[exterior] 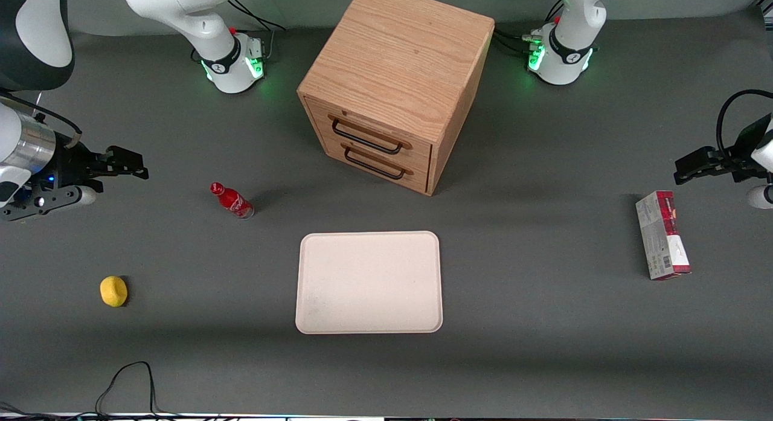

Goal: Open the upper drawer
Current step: 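Move the right gripper from rest toward the wooden cabinet's drawers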

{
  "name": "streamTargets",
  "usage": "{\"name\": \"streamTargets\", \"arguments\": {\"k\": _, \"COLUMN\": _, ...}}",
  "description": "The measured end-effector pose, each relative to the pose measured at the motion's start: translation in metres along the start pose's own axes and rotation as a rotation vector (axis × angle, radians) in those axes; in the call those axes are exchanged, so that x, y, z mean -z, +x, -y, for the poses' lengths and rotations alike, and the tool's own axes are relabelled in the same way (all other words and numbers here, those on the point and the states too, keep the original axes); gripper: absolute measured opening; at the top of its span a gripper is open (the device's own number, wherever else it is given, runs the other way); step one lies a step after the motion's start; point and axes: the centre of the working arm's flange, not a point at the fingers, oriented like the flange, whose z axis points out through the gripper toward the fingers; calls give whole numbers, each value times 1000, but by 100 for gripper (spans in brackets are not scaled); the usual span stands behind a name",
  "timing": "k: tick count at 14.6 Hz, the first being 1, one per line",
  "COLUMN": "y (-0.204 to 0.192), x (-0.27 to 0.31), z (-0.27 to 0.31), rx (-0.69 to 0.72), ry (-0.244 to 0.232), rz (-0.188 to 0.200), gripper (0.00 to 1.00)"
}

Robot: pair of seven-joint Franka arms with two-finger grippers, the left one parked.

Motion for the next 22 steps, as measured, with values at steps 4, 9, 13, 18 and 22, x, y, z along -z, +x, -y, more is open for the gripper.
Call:
{"name": "streamTargets", "arguments": {"k": 4, "y": 1, "x": -1, "z": 0, "rx": 0, "ry": -1, "rz": -1, "gripper": 100}}
{"name": "streamTargets", "arguments": {"k": 9, "y": 4, "x": -3, "z": 11, "rx": 19, "ry": -3, "rz": 2, "gripper": 100}}
{"name": "streamTargets", "arguments": {"k": 13, "y": 6, "x": -3, "z": 17, "rx": 30, "ry": -8, "rz": -3, "gripper": 100}}
{"name": "streamTargets", "arguments": {"k": 18, "y": 11, "x": -1, "z": 24, "rx": 43, "ry": -14, "rz": -14, "gripper": 100}}
{"name": "streamTargets", "arguments": {"k": 22, "y": 14, "x": -3, "z": 37, "rx": 65, "ry": -17, "rz": -9, "gripper": 100}}
